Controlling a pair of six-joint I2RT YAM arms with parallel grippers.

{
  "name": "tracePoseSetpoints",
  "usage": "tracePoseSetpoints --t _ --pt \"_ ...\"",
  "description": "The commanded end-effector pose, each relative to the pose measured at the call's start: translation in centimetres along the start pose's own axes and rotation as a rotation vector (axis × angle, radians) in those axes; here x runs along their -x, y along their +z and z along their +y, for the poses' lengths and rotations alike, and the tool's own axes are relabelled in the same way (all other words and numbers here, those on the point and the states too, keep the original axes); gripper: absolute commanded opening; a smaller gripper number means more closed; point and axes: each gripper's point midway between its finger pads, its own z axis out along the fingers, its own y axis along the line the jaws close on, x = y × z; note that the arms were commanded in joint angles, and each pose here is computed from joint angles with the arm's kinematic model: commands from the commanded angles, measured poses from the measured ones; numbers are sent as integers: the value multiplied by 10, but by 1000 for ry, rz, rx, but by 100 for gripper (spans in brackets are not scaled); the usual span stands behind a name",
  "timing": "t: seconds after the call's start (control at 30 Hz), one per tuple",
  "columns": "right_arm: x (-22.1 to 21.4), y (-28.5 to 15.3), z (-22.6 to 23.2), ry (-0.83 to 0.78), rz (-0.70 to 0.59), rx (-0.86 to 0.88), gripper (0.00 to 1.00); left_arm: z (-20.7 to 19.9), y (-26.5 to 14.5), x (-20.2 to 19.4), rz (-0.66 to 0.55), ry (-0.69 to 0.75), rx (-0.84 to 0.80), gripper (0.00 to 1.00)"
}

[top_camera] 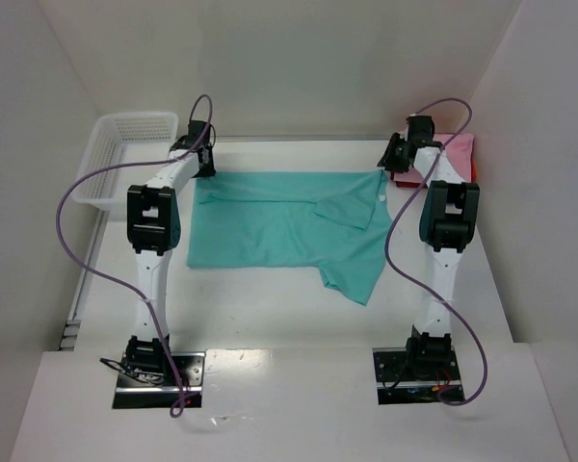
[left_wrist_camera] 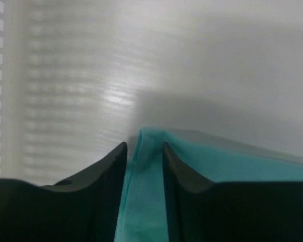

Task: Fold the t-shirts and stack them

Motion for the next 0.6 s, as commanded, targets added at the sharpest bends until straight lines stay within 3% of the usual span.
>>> tracePoseSetpoints --t 0.0,0.17,0.3,0.4,0.57 --pt "43 -30 19 -17 -91 46 63 0 -52 40 -100 -17 -46 62" --pt "76 -83 51 -48 -181 117 78 -7 -97 71 -185 -18 -108 82" --pt "73 -128 62 -60 -219 136 83 -9 -143 82 -233 -9 -164 87" --pt "47 -158 57 -62 -238 124 87 -8 -170 68 -239 -12 -194 89" --pt "-8 -158 45 -37 -171 134 87 -4 -162 8 -149 -59 -202 89"
